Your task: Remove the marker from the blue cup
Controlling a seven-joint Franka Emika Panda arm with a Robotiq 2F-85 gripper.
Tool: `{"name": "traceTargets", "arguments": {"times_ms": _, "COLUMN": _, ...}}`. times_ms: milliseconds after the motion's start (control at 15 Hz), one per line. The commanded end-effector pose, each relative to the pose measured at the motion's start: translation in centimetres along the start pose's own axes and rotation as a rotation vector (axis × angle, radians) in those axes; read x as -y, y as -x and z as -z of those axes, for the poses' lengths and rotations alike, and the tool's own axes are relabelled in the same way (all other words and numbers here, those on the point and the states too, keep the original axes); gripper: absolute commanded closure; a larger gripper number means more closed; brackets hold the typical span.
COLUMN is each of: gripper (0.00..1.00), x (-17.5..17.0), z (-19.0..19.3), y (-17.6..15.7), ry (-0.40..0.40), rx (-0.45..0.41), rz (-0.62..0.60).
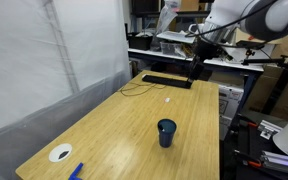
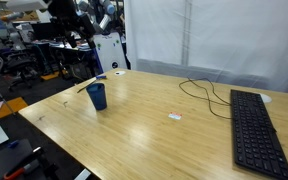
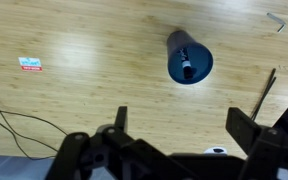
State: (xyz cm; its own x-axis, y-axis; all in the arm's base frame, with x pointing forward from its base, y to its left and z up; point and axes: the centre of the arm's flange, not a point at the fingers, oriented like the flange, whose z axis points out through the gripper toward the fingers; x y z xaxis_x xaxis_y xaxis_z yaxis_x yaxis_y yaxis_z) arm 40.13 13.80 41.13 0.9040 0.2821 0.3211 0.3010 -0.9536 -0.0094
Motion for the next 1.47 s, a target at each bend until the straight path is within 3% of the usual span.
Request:
{"name": "traceTargets", "arguments": {"times_ms": 0, "gripper": 0.0, "x": 1.6, "z": -4.5, "y": -1.3, "ry": -0.055, "rx": -0.027, "rz": 0.062}}
{"name": "traceTargets", "arguments": {"times_ms": 267, "gripper": 0.0, "x": 3.6, "z": -8.3, "y": -1.1, "ry": -0.095, "rx": 0.021, "rz": 0.111}}
{"name": "traceTargets", "arguments": {"times_ms": 733, "gripper": 0.0, "x": 4.0, "z": -12.3, "y": -1.9, "ry": -0.11, "rx": 0.077, "rz": 0.143}}
{"name": "traceTargets", "arguments": {"times_ms": 1400, "gripper": 0.0, "x": 4.6, "z": -12.9, "y": -1.1, "ry": -0.11, "rx": 0.095, "rz": 0.143}}
